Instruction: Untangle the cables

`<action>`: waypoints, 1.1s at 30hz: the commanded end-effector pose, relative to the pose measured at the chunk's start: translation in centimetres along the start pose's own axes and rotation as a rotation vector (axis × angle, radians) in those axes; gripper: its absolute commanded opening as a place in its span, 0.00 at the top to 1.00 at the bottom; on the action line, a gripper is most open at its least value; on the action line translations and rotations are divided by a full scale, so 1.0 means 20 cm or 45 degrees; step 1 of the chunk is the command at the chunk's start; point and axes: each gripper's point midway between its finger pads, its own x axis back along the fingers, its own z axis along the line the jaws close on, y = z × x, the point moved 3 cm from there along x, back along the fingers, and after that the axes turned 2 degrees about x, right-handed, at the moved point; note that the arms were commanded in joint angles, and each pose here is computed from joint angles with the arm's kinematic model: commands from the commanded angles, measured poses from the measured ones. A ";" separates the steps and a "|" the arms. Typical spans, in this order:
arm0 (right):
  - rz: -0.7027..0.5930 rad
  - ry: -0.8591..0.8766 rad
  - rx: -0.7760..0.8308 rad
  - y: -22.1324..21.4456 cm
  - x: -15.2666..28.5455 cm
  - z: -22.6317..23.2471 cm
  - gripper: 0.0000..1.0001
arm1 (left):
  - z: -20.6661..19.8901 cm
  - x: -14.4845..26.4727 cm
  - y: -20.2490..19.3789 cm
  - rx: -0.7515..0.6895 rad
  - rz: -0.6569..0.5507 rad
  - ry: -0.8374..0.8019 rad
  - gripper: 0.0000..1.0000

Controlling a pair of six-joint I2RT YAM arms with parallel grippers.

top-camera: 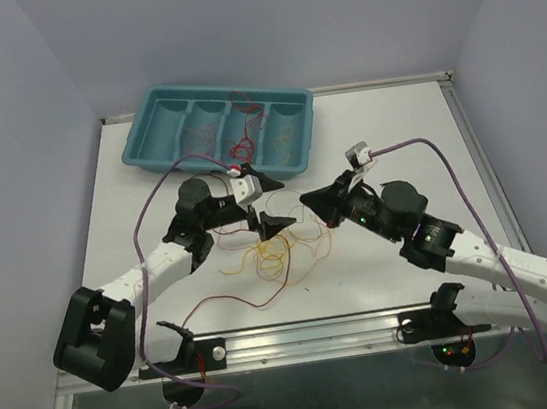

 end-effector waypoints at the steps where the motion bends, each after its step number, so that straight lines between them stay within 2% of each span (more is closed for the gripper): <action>1: -0.072 0.074 0.027 0.03 0.00 0.04 0.99 | -0.06 -0.07 0.08 -0.096 -0.053 -0.060 0.01; 11: -0.092 0.087 0.012 0.03 0.00 0.04 0.99 | -0.13 -0.11 0.01 -0.103 0.003 -0.140 0.02; 15: -0.102 0.094 0.020 0.03 0.02 0.04 0.99 | -0.14 -0.11 0.00 -0.105 0.019 -0.160 0.06; 18: -0.111 0.136 0.016 0.03 0.03 0.06 0.99 | -0.14 -0.12 -0.02 -0.090 0.037 -0.154 0.24; 19: -0.123 0.145 0.012 0.03 0.04 0.07 0.99 | -0.13 -0.13 -0.03 -0.077 0.049 -0.144 0.37; 21: -0.129 0.136 0.009 0.03 0.04 0.06 0.99 | -0.11 -0.14 -0.04 -0.076 0.064 -0.134 0.51; 22: -0.139 0.127 0.008 0.04 0.05 0.05 0.99 | -0.10 -0.14 -0.04 -0.078 0.070 -0.114 0.68; 24: -0.154 0.095 0.004 0.04 0.05 0.04 0.98 | -0.07 -0.13 -0.02 -0.100 0.070 -0.063 0.93; 25: -0.160 0.085 -0.001 0.04 0.05 0.03 0.95 | -0.06 -0.13 -0.02 -0.094 0.075 -0.038 1.00; 26: -0.165 0.073 -0.006 0.04 0.05 0.02 0.87 | -0.05 -0.12 -0.01 -0.091 0.073 -0.010 1.00; 29: -0.192 -0.005 -0.037 0.05 0.05 -0.02 0.73 | 0.00 -0.10 0.04 -0.081 0.065 0.116 1.00; 30: -0.196 -0.024 -0.047 0.04 0.06 -0.04 0.52 | 0.04 -0.08 0.06 -0.081 0.071 0.196 1.00; 31: -0.213 -0.070 -0.058 0.05 0.07 -0.07 0.39 | 0.07 -0.06 0.09 -0.083 0.069 0.249 1.00; 32: -0.227 -0.092 -0.068 0.05 0.07 -0.08 0.22 | 0.10 -0.04 0.14 -0.082 0.058 0.313 1.00; 33: -0.240 -0.118 -0.076 0.05 0.09 -0.10 0.16 | 0.14 -0.01 0.16 -0.072 0.054 0.387 1.00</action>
